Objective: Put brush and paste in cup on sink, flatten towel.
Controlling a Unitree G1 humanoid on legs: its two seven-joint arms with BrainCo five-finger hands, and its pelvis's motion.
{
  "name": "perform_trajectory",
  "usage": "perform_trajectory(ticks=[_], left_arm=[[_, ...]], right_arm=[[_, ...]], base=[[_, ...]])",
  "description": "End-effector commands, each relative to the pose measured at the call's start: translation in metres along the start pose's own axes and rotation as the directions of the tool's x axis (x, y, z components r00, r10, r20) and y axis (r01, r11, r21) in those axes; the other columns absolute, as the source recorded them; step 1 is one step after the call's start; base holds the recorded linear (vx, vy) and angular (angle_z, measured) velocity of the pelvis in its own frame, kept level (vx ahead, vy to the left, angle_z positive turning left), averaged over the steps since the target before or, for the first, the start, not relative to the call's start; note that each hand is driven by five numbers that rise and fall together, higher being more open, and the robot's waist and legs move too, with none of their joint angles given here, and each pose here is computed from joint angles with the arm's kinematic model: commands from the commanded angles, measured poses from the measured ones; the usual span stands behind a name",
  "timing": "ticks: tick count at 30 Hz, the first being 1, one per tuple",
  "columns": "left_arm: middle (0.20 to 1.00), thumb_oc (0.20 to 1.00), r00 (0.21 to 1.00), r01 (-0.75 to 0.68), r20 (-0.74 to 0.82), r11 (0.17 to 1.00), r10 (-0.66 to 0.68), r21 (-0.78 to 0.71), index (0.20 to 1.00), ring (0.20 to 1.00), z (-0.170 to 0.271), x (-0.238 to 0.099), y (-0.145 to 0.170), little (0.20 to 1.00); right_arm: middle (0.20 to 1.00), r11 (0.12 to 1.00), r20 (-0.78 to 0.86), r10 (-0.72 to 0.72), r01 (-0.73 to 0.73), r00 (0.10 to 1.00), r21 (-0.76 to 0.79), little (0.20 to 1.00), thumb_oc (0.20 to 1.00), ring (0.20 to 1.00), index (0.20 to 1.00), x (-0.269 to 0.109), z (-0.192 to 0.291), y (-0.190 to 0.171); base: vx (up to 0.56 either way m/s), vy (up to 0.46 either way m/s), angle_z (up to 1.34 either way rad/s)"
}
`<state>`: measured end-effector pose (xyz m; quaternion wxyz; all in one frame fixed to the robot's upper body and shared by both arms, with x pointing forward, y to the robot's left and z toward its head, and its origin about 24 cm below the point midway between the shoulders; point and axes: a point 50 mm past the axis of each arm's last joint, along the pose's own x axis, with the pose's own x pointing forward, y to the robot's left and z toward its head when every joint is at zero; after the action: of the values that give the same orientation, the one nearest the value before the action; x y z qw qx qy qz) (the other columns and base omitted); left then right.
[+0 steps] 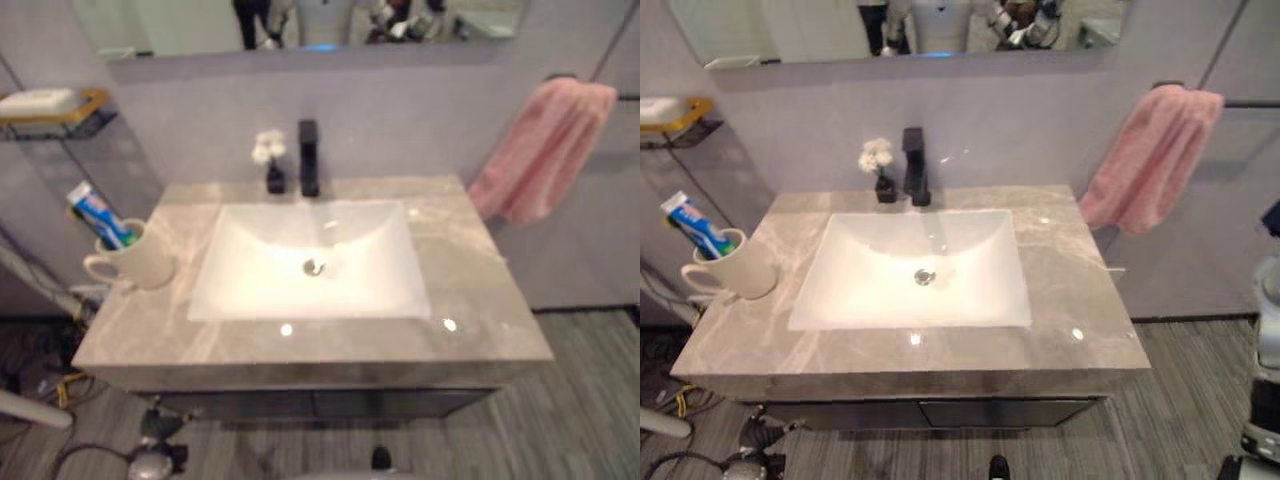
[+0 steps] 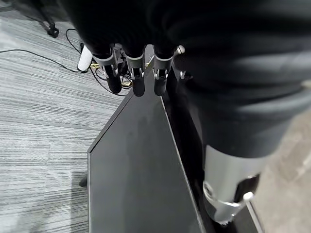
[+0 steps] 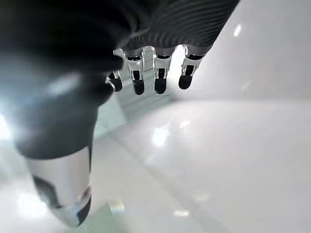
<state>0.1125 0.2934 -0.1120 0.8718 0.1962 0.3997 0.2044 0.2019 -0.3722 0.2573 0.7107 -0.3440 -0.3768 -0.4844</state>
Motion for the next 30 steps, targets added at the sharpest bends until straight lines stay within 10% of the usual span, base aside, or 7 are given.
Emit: perform_trajectory(ticks=[1,8,9,14,22,24,30], left_arm=[[1.000,1.000,0.998,-0.048,-0.043,0.999,0.049,0.013,1.000,1.000,-0.002,0.008,0.007,1.000],[1.000,1.000,0.968,-0.086,-0.238,0.996,0.079,-0.022,1.000,1.000,-0.037,0.000,0.002,1.000],[1.000,1.000,0.965,-0.103,-0.245,0.995,0.095,-0.017,1.000,1.000,-0.038,0.001,0.011,1.000],[1.000,1.000,0.966,-0.064,-0.251,0.998,0.056,-0.024,1.000,1.000,-0.034,0.006,0.014,1.000],[1.000,1.000,0.982,-0.173,-0.105,0.974,0.159,-0.147,1.000,1.000,-0.011,0.009,0.050,1.000],[1.000,1.000,0.973,-0.229,-0.012,0.954,0.231,-0.196,1.000,1.000,0.005,0.007,0.071,1.000],[1.000,1.000,0.931,-0.307,0.101,0.904,0.350,-0.299,1.000,1.000,0.024,-0.006,0.098,1.000]], right_arm=[[1.000,0.991,-0.063,-0.071,0.063,0.995,-0.120,1.000,1.000,1.000,1.000,0.000,-0.021,-0.019],[1.000,0.878,-0.670,-0.178,-0.192,0.720,-0.439,1.000,1.000,1.000,1.000,-0.126,-0.142,-0.075],[1.000,0.864,-0.900,-0.198,-0.364,0.388,-0.347,1.000,1.000,1.000,1.000,-0.197,-0.171,-0.099],[1.000,0.651,-0.945,-0.191,-0.755,-0.267,0.081,1.000,1.000,1.000,1.000,-0.355,-0.145,-0.124],[1.000,0.421,-0.853,-0.084,-0.794,-0.516,0.439,1.000,1.000,1.000,1.000,-0.434,-0.095,-0.117],[1.000,0.240,-0.866,0.014,-0.839,-0.499,0.488,1.000,1.000,1.000,1.000,-0.434,-0.094,-0.101],[1.000,0.354,-0.895,0.090,-0.825,-0.438,0.439,1.000,1.000,1.000,1.000,-0.421,-0.103,-0.080]], base=[[0.01,-0.034,-0.23],[0.00,-0.034,-0.21],[-0.04,-0.040,-0.03],[-0.03,-0.049,0.04],[0.00,-0.065,0.25],[0.00,-0.045,0.31],[0.00,-0.013,0.09]])
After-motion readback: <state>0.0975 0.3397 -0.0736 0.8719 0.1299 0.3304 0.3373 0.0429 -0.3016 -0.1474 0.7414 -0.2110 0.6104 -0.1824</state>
